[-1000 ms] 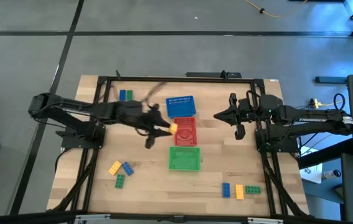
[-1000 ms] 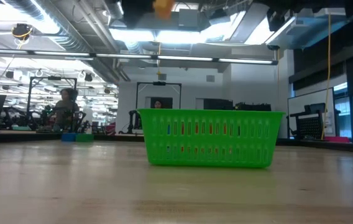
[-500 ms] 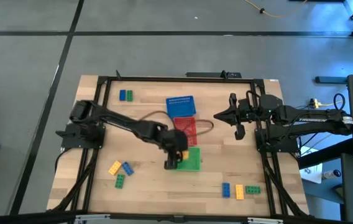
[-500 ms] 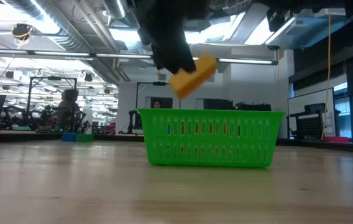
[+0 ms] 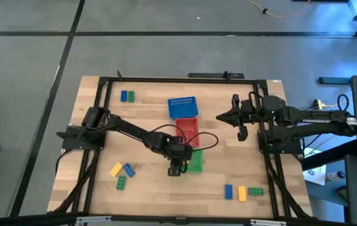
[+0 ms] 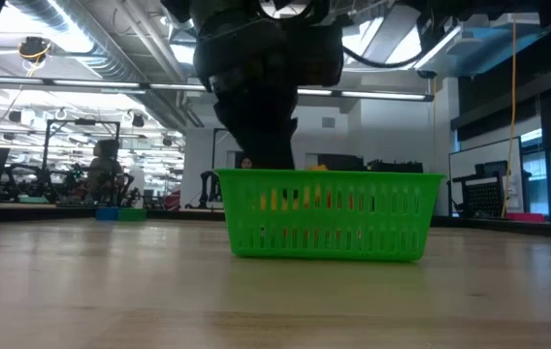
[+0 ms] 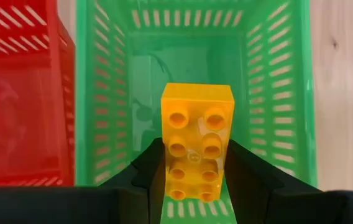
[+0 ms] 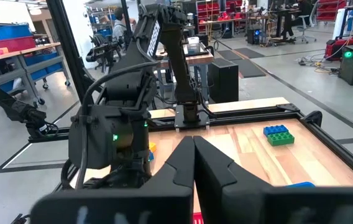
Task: Sort & place blocks by color
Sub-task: Put the top yellow game piece into the green basket, then put the right yellow game piece into the green basket
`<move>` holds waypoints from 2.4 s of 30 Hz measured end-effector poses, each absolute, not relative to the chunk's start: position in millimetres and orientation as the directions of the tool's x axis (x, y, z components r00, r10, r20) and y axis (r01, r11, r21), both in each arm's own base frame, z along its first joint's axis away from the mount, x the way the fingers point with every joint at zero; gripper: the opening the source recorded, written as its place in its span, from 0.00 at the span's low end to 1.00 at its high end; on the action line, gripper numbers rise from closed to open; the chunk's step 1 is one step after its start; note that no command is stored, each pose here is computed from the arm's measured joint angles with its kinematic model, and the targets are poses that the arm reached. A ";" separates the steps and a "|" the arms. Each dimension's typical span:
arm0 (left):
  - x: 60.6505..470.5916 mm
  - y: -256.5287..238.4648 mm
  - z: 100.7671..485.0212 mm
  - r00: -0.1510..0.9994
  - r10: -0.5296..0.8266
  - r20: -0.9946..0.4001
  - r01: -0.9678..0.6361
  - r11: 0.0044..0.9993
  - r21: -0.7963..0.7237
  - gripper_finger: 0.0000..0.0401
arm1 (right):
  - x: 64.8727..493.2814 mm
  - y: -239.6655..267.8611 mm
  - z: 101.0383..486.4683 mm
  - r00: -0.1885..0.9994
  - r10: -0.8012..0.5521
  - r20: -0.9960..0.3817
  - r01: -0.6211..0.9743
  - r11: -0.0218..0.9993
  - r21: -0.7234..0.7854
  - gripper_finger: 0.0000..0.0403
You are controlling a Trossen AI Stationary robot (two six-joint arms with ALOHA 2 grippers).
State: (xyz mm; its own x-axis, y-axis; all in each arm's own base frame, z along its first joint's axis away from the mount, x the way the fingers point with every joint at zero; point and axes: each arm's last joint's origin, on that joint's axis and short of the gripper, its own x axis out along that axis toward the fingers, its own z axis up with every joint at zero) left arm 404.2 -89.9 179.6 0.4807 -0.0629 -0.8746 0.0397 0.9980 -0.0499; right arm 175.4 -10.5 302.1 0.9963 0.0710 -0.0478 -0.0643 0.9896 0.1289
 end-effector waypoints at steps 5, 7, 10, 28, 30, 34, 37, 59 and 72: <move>404.0 -89.4 179.4 0.478 -0.060 -0.876 0.054 0.998 -0.039 0.31 | 175.4 -10.5 302.1 0.996 0.073 -0.048 -0.066 0.989 0.129 0.01; 403.8 -89.7 179.3 0.475 -0.070 -0.877 0.059 0.997 -0.047 0.31 | 175.4 -10.4 302.1 0.996 0.073 -0.048 -0.066 0.989 0.129 0.01; 403.8 -89.7 179.3 0.474 -0.070 -0.877 0.059 0.997 -0.048 0.31 | 175.4 -10.4 302.2 0.996 0.073 -0.047 -0.066 0.989 0.131 0.01; 403.7 -89.8 179.2 0.474 -0.073 -0.878 0.100 0.995 -0.029 0.42 | 175.4 -10.4 302.2 0.996 0.074 -0.047 -0.067 0.989 0.132 0.01; 403.7 -89.8 179.2 0.474 -0.073 -0.878 0.099 0.995 -0.029 0.43 | 175.4 -10.4 302.2 0.996 0.074 -0.047 -0.067 0.989 0.132 0.01; 403.8 -89.6 179.2 0.473 -0.075 -0.878 0.100 0.995 -0.031 0.45 | 175.4 -10.4 302.2 0.996 0.074 -0.047 -0.067 0.989 0.132 0.01; 403.9 -88.8 179.2 0.467 -0.103 -0.878 0.110 0.992 -0.058 0.47 | 175.4 -10.4 302.2 0.996 0.074 -0.047 -0.067 0.989 0.132 0.01; 401.0 -57.1 277.2 0.526 -0.140 -0.839 0.196 0.980 -0.040 0.46 | 175.5 -10.4 301.9 0.996 0.074 -0.049 -0.067 0.989 0.131 0.01; 287.1 3.7 400.8 0.962 0.051 -0.267 -0.048 0.999 0.020 0.46 | 175.5 -10.4 302.5 0.996 0.074 -0.042 -0.068 0.989 0.134 0.01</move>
State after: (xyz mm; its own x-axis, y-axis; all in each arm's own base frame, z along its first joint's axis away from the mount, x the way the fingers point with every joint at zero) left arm 287.1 3.7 400.8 0.9623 0.0512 -0.2671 -0.0476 0.9987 0.0200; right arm 175.5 -10.4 302.5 0.9964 0.0740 -0.0423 -0.0678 0.9887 0.1335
